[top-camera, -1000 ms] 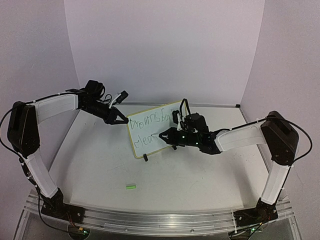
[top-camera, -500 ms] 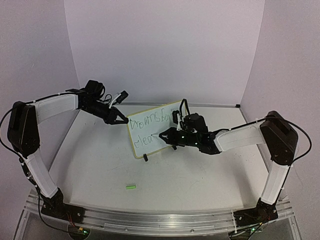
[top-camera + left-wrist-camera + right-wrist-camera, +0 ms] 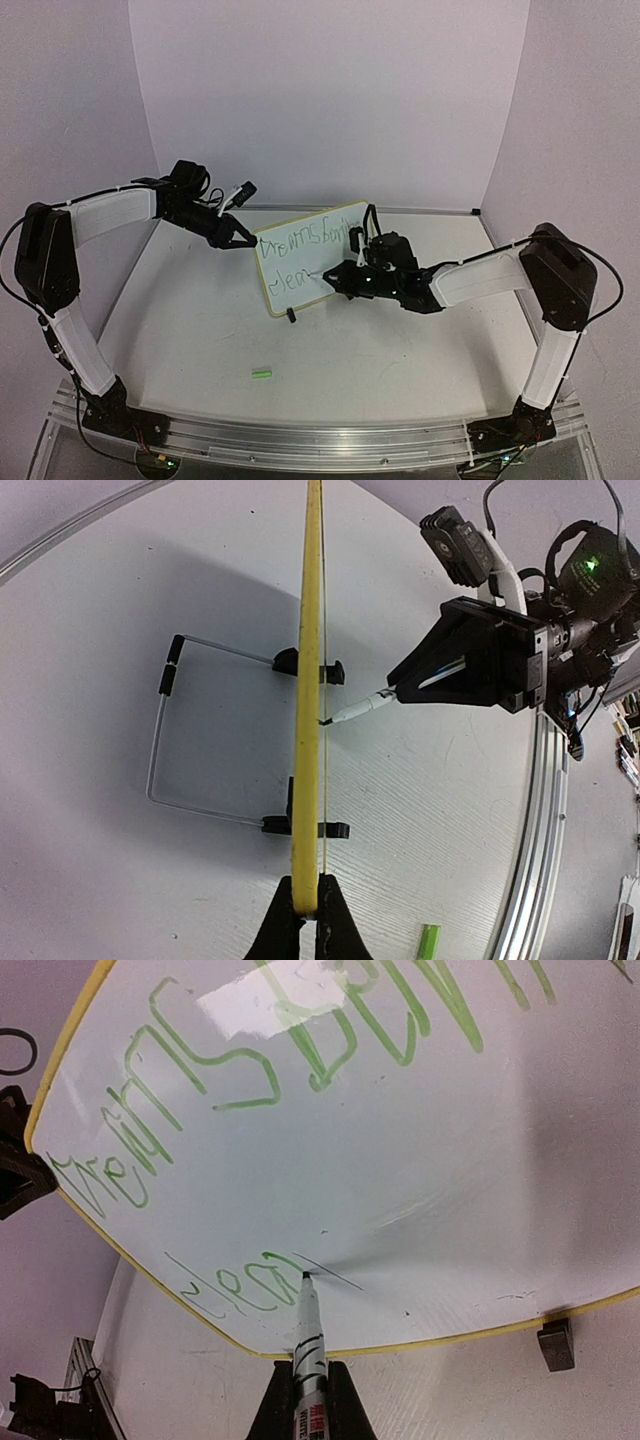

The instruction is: Write a sentence on the whiteboard

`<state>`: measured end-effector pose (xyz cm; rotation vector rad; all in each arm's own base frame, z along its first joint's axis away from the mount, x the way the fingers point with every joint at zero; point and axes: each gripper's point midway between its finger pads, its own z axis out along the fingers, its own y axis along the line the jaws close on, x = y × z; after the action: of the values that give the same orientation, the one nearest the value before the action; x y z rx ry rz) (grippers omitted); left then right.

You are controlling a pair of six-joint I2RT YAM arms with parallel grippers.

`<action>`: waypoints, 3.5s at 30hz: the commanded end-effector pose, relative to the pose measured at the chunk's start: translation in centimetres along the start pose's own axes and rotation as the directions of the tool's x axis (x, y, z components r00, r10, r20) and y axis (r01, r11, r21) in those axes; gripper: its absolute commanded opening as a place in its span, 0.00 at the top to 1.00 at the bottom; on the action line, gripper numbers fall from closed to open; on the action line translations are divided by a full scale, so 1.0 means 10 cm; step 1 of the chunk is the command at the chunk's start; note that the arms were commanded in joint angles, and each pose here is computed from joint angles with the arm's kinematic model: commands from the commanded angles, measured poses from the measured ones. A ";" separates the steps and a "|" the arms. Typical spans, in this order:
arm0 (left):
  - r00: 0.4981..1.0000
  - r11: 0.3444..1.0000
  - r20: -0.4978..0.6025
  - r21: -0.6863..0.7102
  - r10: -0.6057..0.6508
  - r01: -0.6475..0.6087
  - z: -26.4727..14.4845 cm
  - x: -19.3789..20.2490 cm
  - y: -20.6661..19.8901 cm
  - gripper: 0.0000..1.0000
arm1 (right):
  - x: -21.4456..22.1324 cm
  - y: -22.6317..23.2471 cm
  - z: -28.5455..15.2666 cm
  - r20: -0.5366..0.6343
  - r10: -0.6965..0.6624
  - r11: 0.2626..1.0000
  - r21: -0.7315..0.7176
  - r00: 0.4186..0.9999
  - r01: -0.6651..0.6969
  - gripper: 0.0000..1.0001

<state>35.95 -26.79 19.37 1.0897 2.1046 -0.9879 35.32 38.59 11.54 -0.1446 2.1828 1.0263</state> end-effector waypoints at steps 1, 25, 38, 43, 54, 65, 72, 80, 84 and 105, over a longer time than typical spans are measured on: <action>0.999 1.000 -0.048 -0.022 0.014 -0.015 0.02 0.10 -0.02 1.00 | -0.01 -0.11 -0.01 0.010 0.013 0.999 0.030 1.000 -0.014 1.00; 0.999 0.999 -0.044 -0.026 0.022 -0.023 0.00 0.08 -0.04 1.00 | -0.30 0.19 -0.03 0.059 0.031 0.999 -0.043 0.998 -0.029 1.00; 0.999 0.999 -0.043 -0.027 0.023 -0.024 -0.01 0.08 -0.05 1.00 | -0.38 0.10 -0.13 0.113 0.043 0.999 -0.003 0.993 -0.043 1.00; 0.999 0.999 -0.043 -0.028 0.023 -0.024 -0.01 0.08 -0.04 1.00 | -0.37 0.05 -0.16 0.119 0.046 0.999 0.012 0.992 -0.048 1.00; 0.999 0.999 -0.040 -0.025 0.028 -0.029 -0.01 0.07 -0.07 1.00 | -0.33 0.08 -0.27 0.117 0.031 0.999 -0.020 0.993 -0.028 1.00; 0.999 0.999 -0.042 -0.025 0.031 -0.032 0.00 0.07 -0.08 1.00 | -0.17 0.06 -0.26 0.075 0.024 0.999 -0.047 0.997 -0.020 1.00; 0.999 0.999 -0.045 -0.025 0.031 -0.032 0.00 0.07 -0.08 1.00 | -0.14 -0.03 -0.12 0.066 0.039 0.999 -0.020 0.997 -0.038 1.00; 0.998 0.999 -0.045 -0.027 0.031 -0.032 0.00 0.07 -0.08 1.00 | -0.11 -0.13 -0.09 0.073 0.054 0.998 0.014 0.996 -0.055 1.00; 0.998 0.999 -0.048 -0.028 0.030 -0.031 0.01 0.08 -0.08 1.00 | -0.11 -0.15 -0.07 0.079 0.059 0.998 0.023 0.995 -0.061 1.00; 0.998 0.999 -0.052 -0.030 0.028 -0.030 0.01 0.09 -0.07 1.00 | -0.15 -0.14 -0.11 0.098 0.049 0.998 0.028 0.994 -0.052 1.00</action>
<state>35.73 -27.05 19.53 1.0999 2.1001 -0.9787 35.39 36.35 9.94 -0.0405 2.1924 0.9928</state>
